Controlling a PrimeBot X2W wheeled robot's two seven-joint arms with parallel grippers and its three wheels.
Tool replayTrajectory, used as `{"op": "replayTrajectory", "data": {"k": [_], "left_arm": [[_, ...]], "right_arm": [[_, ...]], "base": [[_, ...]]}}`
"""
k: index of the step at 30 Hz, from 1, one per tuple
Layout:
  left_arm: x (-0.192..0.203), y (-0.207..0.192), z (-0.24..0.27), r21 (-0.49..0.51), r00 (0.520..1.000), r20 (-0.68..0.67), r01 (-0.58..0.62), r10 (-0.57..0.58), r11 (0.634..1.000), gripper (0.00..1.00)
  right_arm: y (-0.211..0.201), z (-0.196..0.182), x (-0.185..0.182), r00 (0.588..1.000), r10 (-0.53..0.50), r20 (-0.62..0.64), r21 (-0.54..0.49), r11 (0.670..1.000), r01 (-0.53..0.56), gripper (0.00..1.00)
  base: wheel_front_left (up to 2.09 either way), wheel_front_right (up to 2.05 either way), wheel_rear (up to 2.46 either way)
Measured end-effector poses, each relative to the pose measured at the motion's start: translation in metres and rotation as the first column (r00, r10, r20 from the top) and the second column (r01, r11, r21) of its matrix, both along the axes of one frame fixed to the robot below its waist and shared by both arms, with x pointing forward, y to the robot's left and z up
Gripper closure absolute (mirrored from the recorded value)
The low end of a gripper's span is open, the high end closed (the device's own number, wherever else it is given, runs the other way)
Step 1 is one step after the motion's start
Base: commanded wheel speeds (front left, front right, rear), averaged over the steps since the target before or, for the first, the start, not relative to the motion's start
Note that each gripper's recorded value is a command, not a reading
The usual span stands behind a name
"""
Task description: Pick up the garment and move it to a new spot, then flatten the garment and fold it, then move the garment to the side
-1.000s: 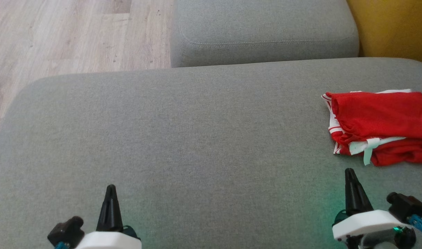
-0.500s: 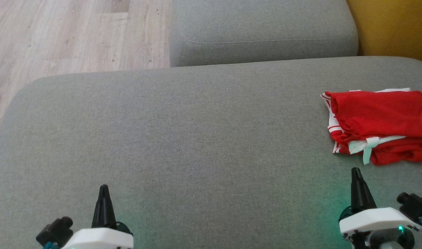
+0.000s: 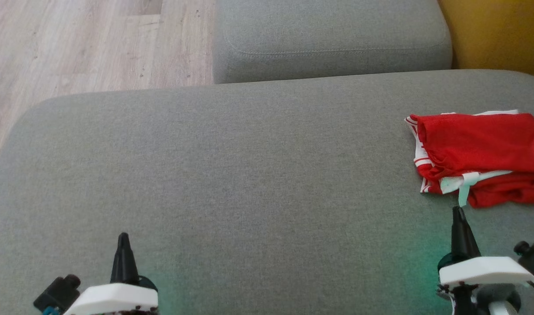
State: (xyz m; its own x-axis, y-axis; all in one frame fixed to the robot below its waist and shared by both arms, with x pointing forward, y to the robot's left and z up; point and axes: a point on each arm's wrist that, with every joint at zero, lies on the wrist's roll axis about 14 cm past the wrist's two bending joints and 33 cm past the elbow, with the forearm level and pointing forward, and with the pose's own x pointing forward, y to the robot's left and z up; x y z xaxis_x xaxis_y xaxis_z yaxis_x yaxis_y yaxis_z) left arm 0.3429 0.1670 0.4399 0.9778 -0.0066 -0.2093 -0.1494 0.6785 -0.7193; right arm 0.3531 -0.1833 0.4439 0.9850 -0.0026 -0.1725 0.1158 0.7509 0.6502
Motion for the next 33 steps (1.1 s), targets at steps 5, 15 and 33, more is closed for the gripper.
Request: {"op": "replayTrajectory", "data": {"k": [5, 15, 33], "left_arm": [[0.002, 0.002, 0.001, -0.05, 1.0, 0.0, -0.009, 0.009, 0.999, 1.0], [0.008, 0.004, 0.006, -0.147, 1.0, 0.003, -0.029, 0.03, 0.989, 1.0], [0.014, 0.01, 0.011, -0.312, 0.998, 0.003, -0.055, 0.059, 0.949, 1.0]], "right_arm": [[-0.002, 0.0, 0.0, 1.0, -0.015, -0.007, 0.056, 0.998, 0.015, 1.0], [-0.007, 0.0, 0.001, 0.999, -0.046, -0.015, 0.166, 0.985, 0.048, 1.0], [-0.011, 0.007, 0.006, 0.996, -0.084, -0.012, 0.351, 0.933, 0.083, 1.0]], "base": [[0.0, 0.0, 0.0], [0.0, 0.0, 0.0], [0.0, 0.0, 0.0]]}}
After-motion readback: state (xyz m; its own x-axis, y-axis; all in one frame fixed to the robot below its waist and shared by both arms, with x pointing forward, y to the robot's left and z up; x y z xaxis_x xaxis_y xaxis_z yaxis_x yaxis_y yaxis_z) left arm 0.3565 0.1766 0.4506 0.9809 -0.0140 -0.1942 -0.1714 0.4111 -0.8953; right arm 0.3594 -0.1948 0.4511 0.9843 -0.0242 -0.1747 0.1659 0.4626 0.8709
